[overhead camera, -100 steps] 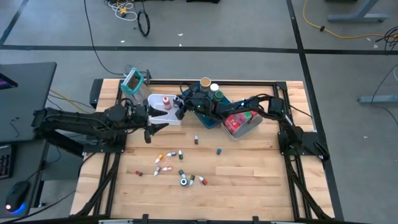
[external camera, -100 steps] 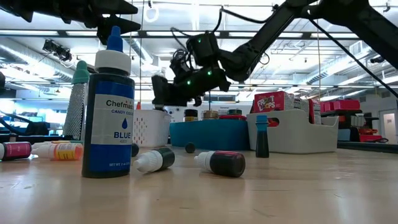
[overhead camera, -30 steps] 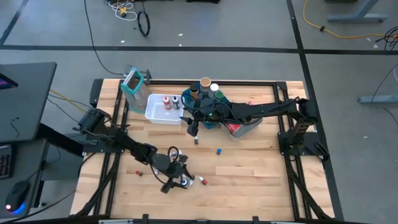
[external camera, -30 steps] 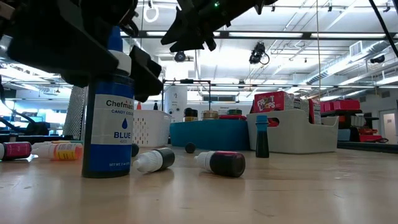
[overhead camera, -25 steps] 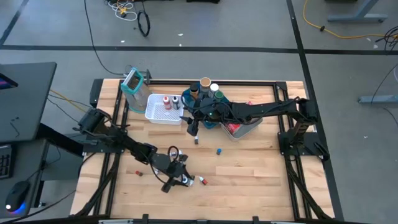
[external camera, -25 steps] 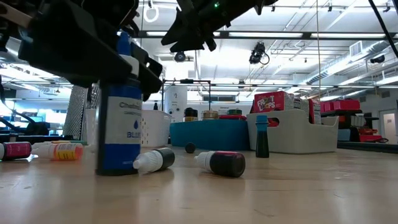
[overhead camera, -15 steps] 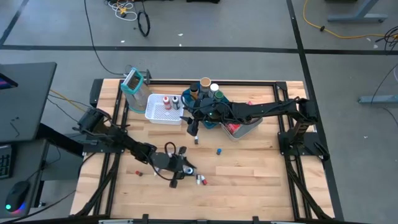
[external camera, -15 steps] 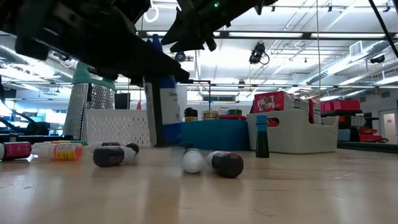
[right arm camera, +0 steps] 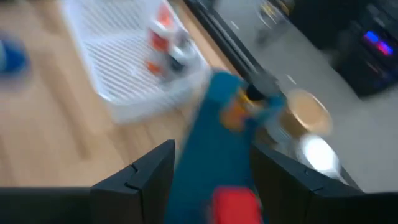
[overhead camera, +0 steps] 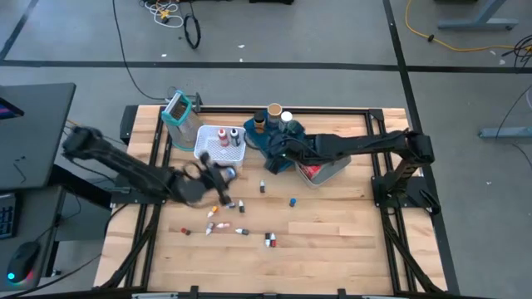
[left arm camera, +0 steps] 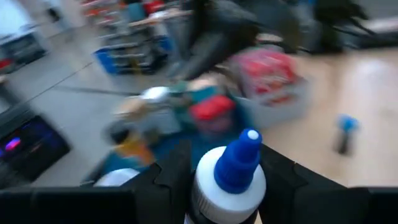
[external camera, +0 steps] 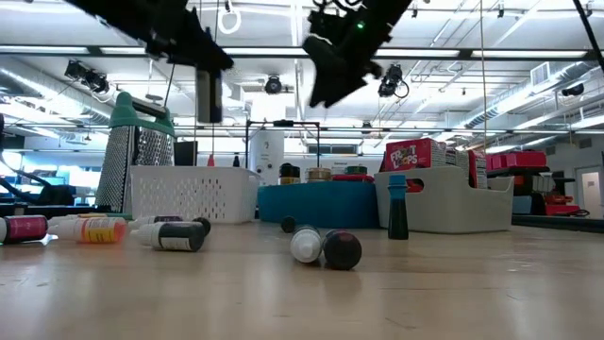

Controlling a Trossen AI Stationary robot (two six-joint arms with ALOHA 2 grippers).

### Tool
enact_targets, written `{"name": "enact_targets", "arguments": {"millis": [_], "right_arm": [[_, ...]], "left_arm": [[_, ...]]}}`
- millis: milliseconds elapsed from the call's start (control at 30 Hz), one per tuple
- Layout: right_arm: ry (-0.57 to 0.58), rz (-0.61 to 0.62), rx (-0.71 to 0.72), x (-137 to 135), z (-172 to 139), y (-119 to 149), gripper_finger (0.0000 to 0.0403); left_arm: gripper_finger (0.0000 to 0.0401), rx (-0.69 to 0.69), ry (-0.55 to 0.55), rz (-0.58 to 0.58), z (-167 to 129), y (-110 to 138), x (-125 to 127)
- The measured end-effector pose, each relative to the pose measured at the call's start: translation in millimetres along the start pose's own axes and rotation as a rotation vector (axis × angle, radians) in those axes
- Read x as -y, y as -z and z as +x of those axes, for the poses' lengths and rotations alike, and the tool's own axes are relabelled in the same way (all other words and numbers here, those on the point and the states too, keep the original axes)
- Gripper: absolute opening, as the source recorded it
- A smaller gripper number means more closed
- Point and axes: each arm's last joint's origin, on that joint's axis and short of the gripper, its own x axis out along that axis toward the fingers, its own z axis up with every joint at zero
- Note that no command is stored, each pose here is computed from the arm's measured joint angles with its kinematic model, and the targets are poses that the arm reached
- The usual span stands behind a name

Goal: Pick & Place Kitchen Items
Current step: Put the blue food coloring bottle into the white bin

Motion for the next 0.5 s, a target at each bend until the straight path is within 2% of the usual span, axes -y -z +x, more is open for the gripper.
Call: {"name": "enact_targets", "arguments": {"millis": [100,233,333,500], "right_arm": [[0.053,0.024,-0.049,4.8,-3.4,5.5,0.0215],[0.052,0.031,-0.068,3.8,-1.8,8.0,0.0215],[0.046,0.025,-0.062,2.1,0.5,7.6,0.0215],[0.042,0.037,-0.023,0.4,2.4,3.7,0.0215]], "left_arm": [[0.0140,0.007,-0.108,-0.090,-6.8,-10.5,-36.5],[0.0145,-0.029,-0.265,-0.205,-5.7,-7.2,-75.4],[0.0142,-0.059,-0.367,-0.270,3.3,9.7,-91.7],[0.0140,-0.108,-0.432,-0.380,24.4,50.6,-104.0]]}}
